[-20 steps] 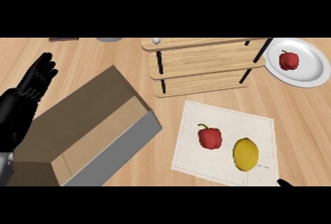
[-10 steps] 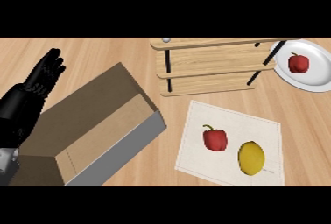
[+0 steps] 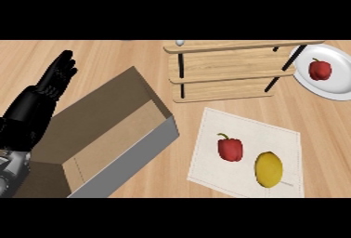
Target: Pick the lemon from the placemat and place it in the tiered shelf
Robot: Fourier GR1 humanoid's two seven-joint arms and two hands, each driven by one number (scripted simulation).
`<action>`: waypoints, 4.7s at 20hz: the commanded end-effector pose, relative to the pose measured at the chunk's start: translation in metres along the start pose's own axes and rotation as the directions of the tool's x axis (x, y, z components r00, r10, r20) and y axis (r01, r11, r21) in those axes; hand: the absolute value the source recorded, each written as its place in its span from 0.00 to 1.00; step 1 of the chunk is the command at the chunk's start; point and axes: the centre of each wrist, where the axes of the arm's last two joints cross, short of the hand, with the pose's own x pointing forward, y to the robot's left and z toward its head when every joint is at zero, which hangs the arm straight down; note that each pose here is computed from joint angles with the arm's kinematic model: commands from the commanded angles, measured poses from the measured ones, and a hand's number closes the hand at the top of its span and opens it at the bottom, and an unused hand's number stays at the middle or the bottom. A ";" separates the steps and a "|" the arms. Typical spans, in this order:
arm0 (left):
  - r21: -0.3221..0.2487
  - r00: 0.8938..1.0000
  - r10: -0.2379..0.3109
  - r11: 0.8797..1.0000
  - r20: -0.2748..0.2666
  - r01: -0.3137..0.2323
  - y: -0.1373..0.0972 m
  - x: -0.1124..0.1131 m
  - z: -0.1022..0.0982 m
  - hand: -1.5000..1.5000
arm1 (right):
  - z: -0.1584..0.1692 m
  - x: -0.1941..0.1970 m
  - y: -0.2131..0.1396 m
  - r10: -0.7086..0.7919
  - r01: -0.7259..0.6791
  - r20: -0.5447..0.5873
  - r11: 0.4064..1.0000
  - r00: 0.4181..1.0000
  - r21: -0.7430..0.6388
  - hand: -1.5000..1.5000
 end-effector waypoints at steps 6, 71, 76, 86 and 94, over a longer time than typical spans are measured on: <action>-0.010 0.984 0.106 0.994 -0.140 -0.108 -0.043 -0.051 0.015 0.50 | 0.005 0.034 0.001 0.044 -0.048 -0.051 0.996 0.998 -0.075 0.00; 0.018 0.984 0.112 0.994 -0.138 -0.110 -0.058 -0.060 0.015 0.50 | -0.029 0.053 0.124 0.310 -0.309 -0.090 0.951 0.946 0.030 1.00; -0.024 0.988 0.096 0.995 -0.117 -0.100 -0.050 -0.054 0.013 0.50 | 0.023 0.089 0.153 0.386 -0.431 0.286 0.895 0.877 0.112 1.00; -0.041 0.987 0.101 0.993 -0.126 -0.107 -0.065 -0.057 0.007 0.50 | 0.115 0.122 0.177 0.232 -0.486 0.703 0.855 0.673 0.183 1.00; -0.010 0.987 0.095 0.995 -0.133 -0.097 -0.054 -0.061 0.006 0.50 | 0.144 0.143 0.137 -0.114 -0.153 0.755 0.949 0.646 0.274 1.00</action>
